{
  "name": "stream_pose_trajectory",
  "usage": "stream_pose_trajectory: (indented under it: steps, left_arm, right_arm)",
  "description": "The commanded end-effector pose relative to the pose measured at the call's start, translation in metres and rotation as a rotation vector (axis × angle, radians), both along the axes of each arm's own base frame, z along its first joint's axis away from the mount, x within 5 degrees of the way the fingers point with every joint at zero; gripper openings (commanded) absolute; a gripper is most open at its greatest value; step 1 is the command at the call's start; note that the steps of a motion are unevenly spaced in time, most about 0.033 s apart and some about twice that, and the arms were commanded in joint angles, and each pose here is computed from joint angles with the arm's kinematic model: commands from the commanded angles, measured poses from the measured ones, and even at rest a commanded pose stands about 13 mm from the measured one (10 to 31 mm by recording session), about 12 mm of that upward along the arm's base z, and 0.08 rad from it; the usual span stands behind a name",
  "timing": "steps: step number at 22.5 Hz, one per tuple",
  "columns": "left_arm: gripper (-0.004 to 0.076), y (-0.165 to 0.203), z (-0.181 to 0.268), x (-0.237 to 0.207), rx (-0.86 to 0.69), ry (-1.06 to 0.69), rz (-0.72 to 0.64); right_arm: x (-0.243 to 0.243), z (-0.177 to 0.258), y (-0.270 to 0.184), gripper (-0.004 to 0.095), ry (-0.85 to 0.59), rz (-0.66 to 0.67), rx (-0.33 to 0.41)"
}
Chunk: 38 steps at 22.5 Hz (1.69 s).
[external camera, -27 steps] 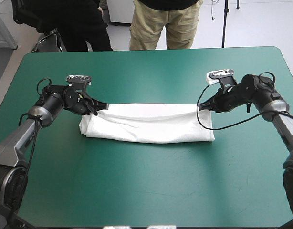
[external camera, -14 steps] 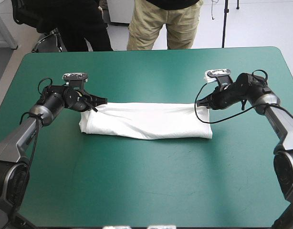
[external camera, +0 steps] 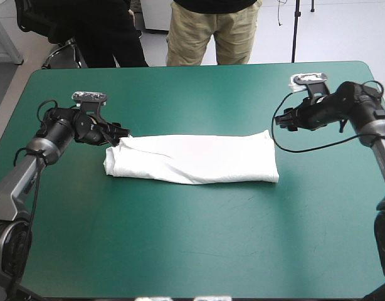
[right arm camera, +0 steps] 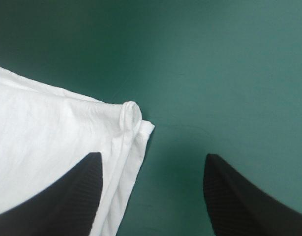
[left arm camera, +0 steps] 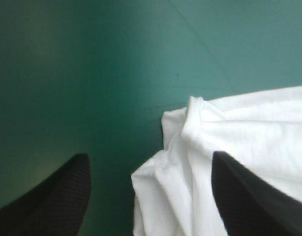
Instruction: Fold the cloth
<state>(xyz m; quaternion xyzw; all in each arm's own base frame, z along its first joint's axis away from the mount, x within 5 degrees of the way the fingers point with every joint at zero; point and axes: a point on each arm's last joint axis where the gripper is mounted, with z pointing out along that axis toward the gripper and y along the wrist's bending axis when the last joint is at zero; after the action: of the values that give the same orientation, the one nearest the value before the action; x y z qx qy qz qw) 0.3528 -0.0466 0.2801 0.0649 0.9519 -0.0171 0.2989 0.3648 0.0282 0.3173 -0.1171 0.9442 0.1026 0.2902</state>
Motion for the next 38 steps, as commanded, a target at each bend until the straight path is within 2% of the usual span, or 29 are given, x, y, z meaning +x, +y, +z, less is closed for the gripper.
stream_pose_trajectory:
  steps: [1,3,5,6,7,8,17,22,26,32,34,35,37,38]
  left_arm:
    - [0.0528,-0.011,0.044,-0.011,-0.083,-0.113,-0.065]
    - [0.0435,-0.051,0.041,-0.021,-0.27,-0.054,-0.261]
    - [0.033,-0.07,0.038,-0.024,-0.352,-0.024,-0.324]
    - [0.0215,-0.082,0.037,-0.027,-0.388,-0.005,-0.355]
    - [0.0063,-0.094,0.032,-0.028,-0.4,0.013,-0.39]
    - [-0.0011,-0.105,0.026,-0.028,-0.389,0.008,-0.436]
    - [-0.0017,-0.129,-0.024,-0.008,-0.421,0.105,-0.397]
    - [-0.0017,-0.137,-0.057,0.001,-0.459,0.19,-0.393]
    - [-0.0017,-0.139,-0.072,0.002,-0.456,0.252,-0.398]
    - [-0.0017,-0.138,-0.072,0.0,-0.444,0.267,-0.412]
    - [-0.0017,-0.138,-0.072,0.0,-0.445,0.271,-0.414]
    - [-0.0017,-0.138,-0.072,0.0,-0.445,0.27,-0.414]
    - [-0.0017,-0.138,-0.072,0.001,-0.444,0.261,-0.411]
    - [-0.0017,-0.138,-0.072,0.001,-0.444,0.259,-0.41]
  right_arm:
    - [-0.029,0.049,-0.01,0.0567,-0.115,-0.014,0.009]
    - [-0.047,0.053,-0.011,0.0567,-0.112,-0.007,-0.009]
    - [-0.053,0.049,-0.011,0.0567,-0.122,-0.016,-0.01]
    - [-0.056,0.047,-0.011,0.0567,-0.131,-0.023,-0.008]
    - [-0.058,0.045,-0.011,0.0567,-0.145,-0.034,0.001]
    - [-0.059,0.038,-0.011,0.0567,-0.143,-0.044,0.014]
    - [-0.049,0.012,-0.007,0.0569,-0.086,-0.053,0.078]
    - [-0.025,-0.025,0.005,0.0569,0.021,-0.004,0.209]
    - [-0.007,-0.065,0.015,0.0569,0.125,0.039,0.272]
    - [0.005,-0.108,0.02,0.0566,0.249,0.041,0.254]
    - [0.005,-0.113,0.021,0.0434,0.267,0.059,0.252]
    - [0.004,-0.113,0.022,0.0233,0.264,0.09,0.244]
    - [0.004,-0.112,0.022,-0.0007,0.251,0.11,0.235]
    - [0.004,-0.112,0.021,-0.0009,0.243,0.118,0.229]
